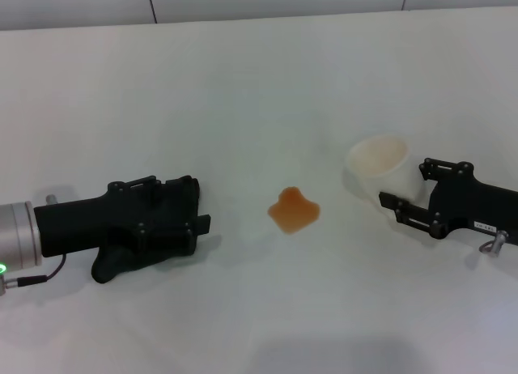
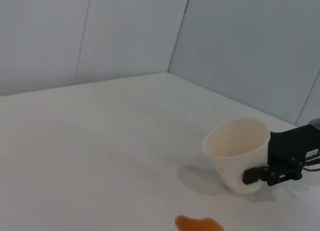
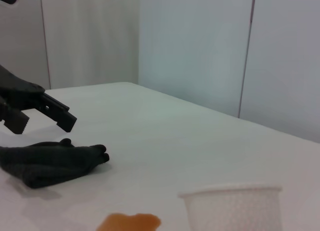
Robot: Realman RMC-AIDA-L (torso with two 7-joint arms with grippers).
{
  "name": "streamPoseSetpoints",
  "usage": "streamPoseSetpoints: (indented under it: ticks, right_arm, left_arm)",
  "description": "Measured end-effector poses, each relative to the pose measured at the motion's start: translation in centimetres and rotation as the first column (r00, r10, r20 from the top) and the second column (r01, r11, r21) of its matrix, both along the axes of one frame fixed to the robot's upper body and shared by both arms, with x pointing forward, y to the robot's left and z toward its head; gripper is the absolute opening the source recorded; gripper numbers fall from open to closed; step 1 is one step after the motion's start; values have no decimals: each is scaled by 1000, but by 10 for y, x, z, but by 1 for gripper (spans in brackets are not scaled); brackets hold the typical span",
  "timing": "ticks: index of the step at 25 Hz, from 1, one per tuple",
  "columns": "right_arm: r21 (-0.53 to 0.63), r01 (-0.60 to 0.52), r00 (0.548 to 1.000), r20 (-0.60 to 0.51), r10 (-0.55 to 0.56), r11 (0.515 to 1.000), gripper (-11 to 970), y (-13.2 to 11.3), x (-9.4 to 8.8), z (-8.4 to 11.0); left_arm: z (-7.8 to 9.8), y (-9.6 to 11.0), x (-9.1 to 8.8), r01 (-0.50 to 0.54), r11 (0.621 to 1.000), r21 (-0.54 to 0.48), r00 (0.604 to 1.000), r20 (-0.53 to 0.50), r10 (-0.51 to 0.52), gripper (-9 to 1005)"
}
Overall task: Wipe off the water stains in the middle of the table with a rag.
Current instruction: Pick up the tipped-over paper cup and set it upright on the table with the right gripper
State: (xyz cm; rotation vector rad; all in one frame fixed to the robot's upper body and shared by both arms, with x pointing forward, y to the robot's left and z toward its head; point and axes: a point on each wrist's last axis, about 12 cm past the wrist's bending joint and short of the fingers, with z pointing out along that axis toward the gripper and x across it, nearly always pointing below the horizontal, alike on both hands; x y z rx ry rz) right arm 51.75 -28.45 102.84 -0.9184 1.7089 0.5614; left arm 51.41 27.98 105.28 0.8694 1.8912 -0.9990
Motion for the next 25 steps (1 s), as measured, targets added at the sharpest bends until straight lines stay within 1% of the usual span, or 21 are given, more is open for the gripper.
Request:
streamPoseSetpoints:
  ticks: [12,25]
  right_arm:
    - [-19,29,999,-21,-30,999,560,-4,-2,-6]
    - [23,-11,1000,-20,12,1000,564,-1,-3,0]
  left_arm:
    - [1,0,1,1,1000,1,1000,3,-1,844]
    - [2,1,2,-1,1000,1,1000,5,1,843]
